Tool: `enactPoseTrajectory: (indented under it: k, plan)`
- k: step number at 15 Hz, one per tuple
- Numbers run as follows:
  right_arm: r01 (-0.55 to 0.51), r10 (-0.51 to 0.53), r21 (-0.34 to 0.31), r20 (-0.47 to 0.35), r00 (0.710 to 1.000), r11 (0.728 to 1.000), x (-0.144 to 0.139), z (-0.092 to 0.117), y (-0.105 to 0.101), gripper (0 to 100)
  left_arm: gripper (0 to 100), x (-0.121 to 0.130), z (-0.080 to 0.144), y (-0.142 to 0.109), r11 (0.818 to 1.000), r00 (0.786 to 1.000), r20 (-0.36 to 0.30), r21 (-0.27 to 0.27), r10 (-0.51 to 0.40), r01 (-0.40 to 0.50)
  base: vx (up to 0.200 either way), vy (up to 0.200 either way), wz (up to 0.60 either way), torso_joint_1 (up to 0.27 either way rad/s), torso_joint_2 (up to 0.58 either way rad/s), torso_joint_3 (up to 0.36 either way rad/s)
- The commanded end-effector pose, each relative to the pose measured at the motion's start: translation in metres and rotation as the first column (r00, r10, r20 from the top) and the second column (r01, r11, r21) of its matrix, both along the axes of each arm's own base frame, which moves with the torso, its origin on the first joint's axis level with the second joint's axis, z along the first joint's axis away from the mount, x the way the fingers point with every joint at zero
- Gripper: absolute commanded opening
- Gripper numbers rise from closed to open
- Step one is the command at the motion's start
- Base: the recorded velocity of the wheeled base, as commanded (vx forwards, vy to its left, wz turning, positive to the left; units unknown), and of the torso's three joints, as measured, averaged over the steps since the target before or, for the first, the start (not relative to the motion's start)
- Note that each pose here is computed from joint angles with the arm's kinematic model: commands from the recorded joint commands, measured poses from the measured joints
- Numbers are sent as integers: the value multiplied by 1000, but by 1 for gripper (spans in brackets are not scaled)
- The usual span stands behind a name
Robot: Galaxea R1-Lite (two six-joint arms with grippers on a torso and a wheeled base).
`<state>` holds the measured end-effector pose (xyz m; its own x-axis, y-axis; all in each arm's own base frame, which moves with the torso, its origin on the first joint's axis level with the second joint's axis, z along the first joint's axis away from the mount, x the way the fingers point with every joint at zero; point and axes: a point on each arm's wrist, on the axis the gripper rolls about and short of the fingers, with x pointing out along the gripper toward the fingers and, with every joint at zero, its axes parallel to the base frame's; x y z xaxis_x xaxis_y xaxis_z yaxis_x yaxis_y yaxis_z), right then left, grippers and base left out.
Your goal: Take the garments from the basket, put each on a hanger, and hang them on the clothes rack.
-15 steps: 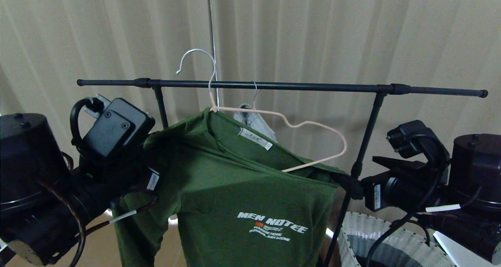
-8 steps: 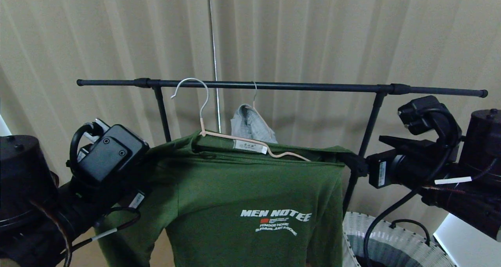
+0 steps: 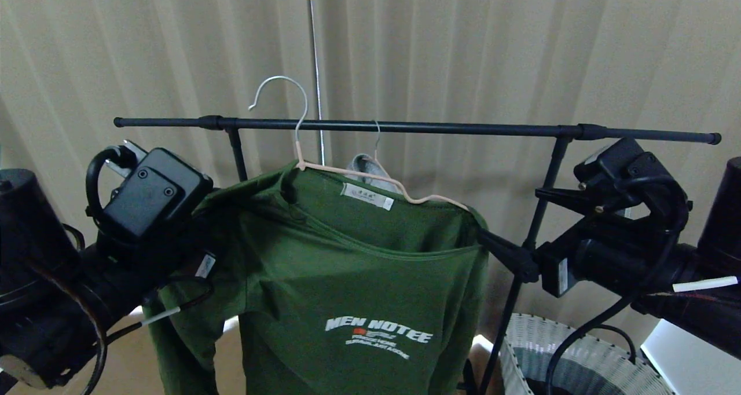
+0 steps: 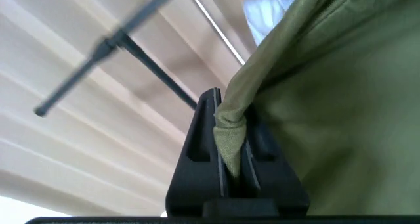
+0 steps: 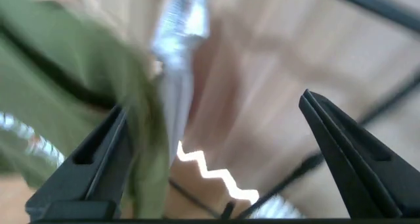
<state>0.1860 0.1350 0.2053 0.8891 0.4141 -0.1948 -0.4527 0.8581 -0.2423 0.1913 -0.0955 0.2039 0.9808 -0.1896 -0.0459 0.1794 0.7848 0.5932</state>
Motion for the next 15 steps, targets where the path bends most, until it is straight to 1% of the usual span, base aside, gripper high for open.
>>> enactPoseTrajectory:
  k: [1, 4, 5, 6, 7, 8, 9, 11, 12, 14, 15]
  plan:
    - [-54, 54, -25, 28, 998, 998, -4, 4, 3, 100, 0, 7, -2, -7, 1000, 1000, 3, 3, -13, 13, 0, 0, 0, 0, 0, 0]
    - [-68, 71, -45, 68, 995, 997, -2, 12, 5, 100, 0, 6, -4, -11, 999, 999, 0, 6, -39, 39, 0, 0, 0, 0, 0, 0]
    - [-86, 93, -65, 97, 991, 994, -1, 18, 11, 100, 0, 3, -3, -14, 996, 996, 2, 11, -90, 90, 0, 0, 0, 0, 0, 0]
    - [-95, 102, -71, 103, 989, 993, -1, 19, 13, 100, 0, 2, -3, -15, 994, 994, 5, 18, -106, 105, 0, 0, 0, 0, 0, 0]
    - [-111, 120, -84, 104, 987, 990, 1, 19, 20, 100, 0, 1, -3, -18, 992, 992, 7, 29, -124, 124, 0, 0, 0, 0, 0, 0]
    - [-131, 141, -87, 115, 983, 988, 4, 22, 30, 100, 0, -2, -4, -22, 987, 988, 10, 32, -157, 156, 0, 0, 0, 0, 0, 0]
    - [-143, 152, -81, 124, 981, 986, 7, 26, 36, 100, 0, -3, -4, -24, 983, 984, 11, 38, -178, 177, 0, 0, 0, 0, 0, 0]
    - [-153, 162, -79, 130, 978, 985, 10, 29, 44, 100, 0, 1, -5, -27, 982, 983, 11, 52, -182, 181, 0, 0, 0, 0, 0, 0]
    - [-167, 177, -97, 111, 978, 981, 7, 29, 46, 100, 0, 7, -4, -30, 982, 984, 12, 52, -180, 179, 0, 0, 0, 0, 0, 0]
    - [-173, 183, -109, 95, 978, 979, 7, 29, 49, 100, 0, 10, -6, -34, 982, 982, 35, 42, -184, 183, 0, 0, 0, 0, 0, 0]
    - [-170, 180, -108, 97, 979, 980, 9, 30, 50, 100, 0, 10, -7, -34, 982, 981, 59, 33, -187, 185, 0, 0, 0, 0, 0, 0]
